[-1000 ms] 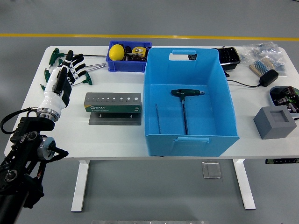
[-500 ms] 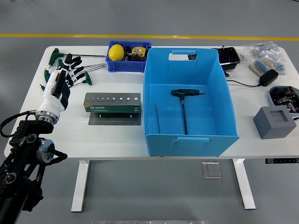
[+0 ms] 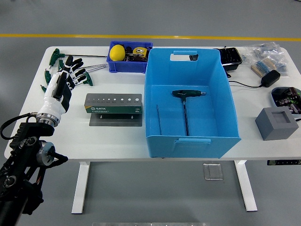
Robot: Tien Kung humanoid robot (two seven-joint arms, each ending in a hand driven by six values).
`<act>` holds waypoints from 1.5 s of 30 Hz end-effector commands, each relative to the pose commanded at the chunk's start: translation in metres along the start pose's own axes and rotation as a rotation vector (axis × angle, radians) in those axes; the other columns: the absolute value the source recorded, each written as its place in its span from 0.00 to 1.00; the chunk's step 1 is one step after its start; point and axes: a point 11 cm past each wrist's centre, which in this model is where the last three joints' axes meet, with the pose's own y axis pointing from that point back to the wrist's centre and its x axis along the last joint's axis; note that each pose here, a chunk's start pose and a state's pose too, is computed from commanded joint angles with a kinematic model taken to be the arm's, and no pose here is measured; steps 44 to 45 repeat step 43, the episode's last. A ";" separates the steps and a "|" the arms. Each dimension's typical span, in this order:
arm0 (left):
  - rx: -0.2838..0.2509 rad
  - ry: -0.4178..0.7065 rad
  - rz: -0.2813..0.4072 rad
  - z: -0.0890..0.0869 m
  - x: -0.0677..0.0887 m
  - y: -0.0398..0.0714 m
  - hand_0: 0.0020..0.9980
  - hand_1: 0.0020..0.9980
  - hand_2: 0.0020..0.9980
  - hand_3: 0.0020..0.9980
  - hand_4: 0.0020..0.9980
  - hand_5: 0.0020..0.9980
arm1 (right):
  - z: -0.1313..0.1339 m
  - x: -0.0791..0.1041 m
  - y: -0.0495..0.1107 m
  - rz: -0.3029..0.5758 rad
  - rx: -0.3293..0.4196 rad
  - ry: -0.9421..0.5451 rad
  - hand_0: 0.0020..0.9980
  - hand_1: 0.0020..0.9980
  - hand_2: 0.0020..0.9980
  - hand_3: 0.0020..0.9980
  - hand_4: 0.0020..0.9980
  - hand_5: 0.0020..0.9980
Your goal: Lift tool from toolbox,place it in box,lift tool from toolbox,place it in box
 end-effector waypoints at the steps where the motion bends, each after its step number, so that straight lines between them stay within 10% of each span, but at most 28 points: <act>1: 0.001 0.000 0.001 0.000 0.000 0.000 0.81 0.87 0.90 0.81 1.00 0.91 | 0.000 0.000 0.000 0.000 0.001 0.000 0.65 0.65 0.77 0.80 1.00 0.98; 45: 0.010 -0.031 0.011 0.002 0.005 -0.003 0.81 0.86 0.89 0.81 1.00 0.92 | -0.005 0.000 0.000 -0.001 0.012 -0.001 0.65 0.65 0.77 0.80 1.00 0.98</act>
